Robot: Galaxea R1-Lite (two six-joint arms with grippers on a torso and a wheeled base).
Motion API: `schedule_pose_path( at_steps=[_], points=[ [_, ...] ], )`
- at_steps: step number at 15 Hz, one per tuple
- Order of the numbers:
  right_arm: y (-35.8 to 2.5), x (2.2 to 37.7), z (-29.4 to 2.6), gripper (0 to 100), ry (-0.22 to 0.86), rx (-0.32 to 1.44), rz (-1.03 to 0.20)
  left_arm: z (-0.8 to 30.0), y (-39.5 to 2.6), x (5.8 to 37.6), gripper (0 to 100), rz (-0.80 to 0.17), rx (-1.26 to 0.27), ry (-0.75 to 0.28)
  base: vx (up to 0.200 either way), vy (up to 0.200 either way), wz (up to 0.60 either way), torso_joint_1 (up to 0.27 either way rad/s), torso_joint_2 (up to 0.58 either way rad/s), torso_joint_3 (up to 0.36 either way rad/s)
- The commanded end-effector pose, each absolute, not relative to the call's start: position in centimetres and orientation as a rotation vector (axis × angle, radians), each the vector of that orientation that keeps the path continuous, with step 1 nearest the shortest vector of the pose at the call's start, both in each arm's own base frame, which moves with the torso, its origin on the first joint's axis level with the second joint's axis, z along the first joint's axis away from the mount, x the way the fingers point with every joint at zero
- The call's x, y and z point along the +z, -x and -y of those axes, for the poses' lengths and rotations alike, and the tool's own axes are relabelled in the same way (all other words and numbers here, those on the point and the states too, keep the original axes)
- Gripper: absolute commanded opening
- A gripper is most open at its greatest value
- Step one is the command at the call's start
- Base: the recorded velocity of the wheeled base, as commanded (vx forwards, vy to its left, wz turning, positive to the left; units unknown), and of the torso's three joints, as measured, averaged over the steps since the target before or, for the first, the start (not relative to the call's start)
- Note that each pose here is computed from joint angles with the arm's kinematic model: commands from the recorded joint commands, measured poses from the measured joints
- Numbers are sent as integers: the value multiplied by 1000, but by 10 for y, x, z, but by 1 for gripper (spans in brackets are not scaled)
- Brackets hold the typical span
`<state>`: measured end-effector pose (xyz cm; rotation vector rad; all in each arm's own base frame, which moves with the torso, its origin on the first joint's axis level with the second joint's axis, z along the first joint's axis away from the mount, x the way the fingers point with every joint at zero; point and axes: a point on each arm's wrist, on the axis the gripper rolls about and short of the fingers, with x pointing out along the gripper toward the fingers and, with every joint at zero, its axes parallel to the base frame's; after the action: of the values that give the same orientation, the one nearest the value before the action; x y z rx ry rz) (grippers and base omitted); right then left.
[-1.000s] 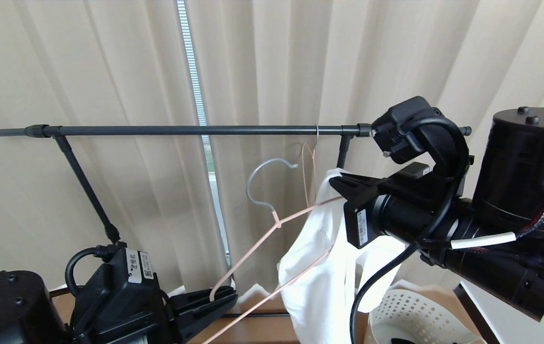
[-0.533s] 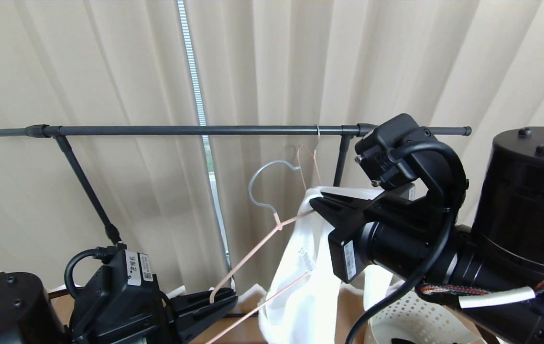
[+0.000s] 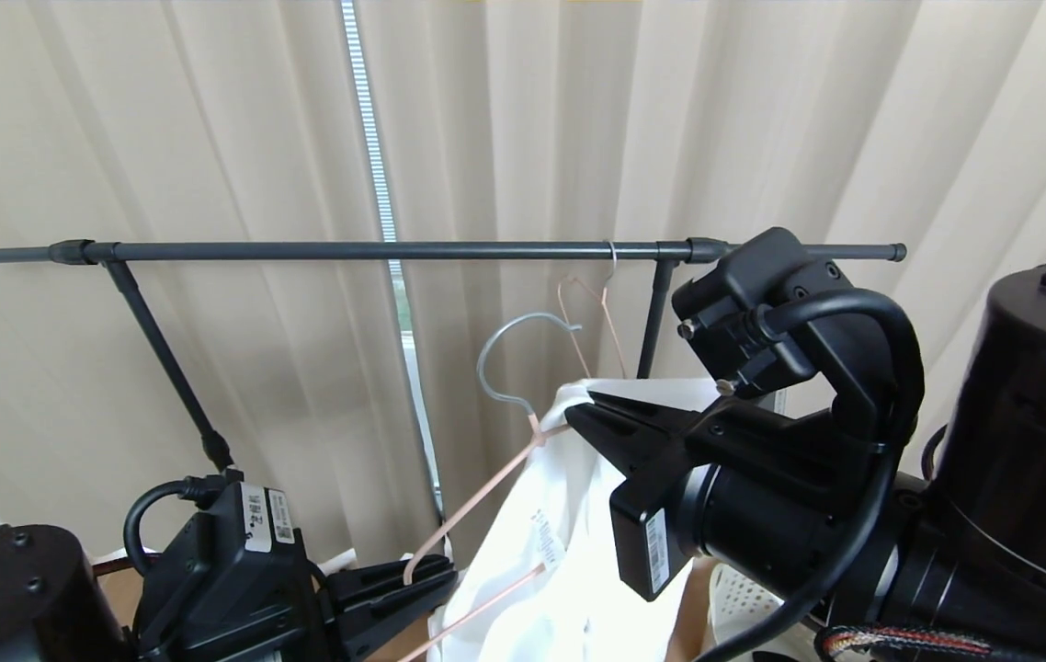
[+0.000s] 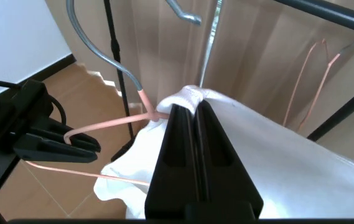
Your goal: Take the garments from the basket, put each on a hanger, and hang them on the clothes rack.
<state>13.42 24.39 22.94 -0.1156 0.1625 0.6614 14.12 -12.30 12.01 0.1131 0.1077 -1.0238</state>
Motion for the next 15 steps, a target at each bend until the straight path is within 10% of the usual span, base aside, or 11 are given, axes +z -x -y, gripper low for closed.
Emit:
schedule_pose_path(
  at_steps=[1,3,4,15],
  points=[
    [-134,232,-244,0,110,655,-155,123,-141,120,0,-106,-1025,-113,0,0,0,0,0,0],
    [-133,234,-241,0,103,651,-148,123,-140,119,0,-110,-1028,-115,0,0,0,0,0,0],
    [-133,235,-241,100,102,646,-146,123,-139,119,0,-113,-1030,-116,0,0,0,0,0,0],
    [-136,240,-211,100,170,603,-114,121,-139,122,0,-94,-1026,-111,0,0,0,0,0,0]
  ],
)
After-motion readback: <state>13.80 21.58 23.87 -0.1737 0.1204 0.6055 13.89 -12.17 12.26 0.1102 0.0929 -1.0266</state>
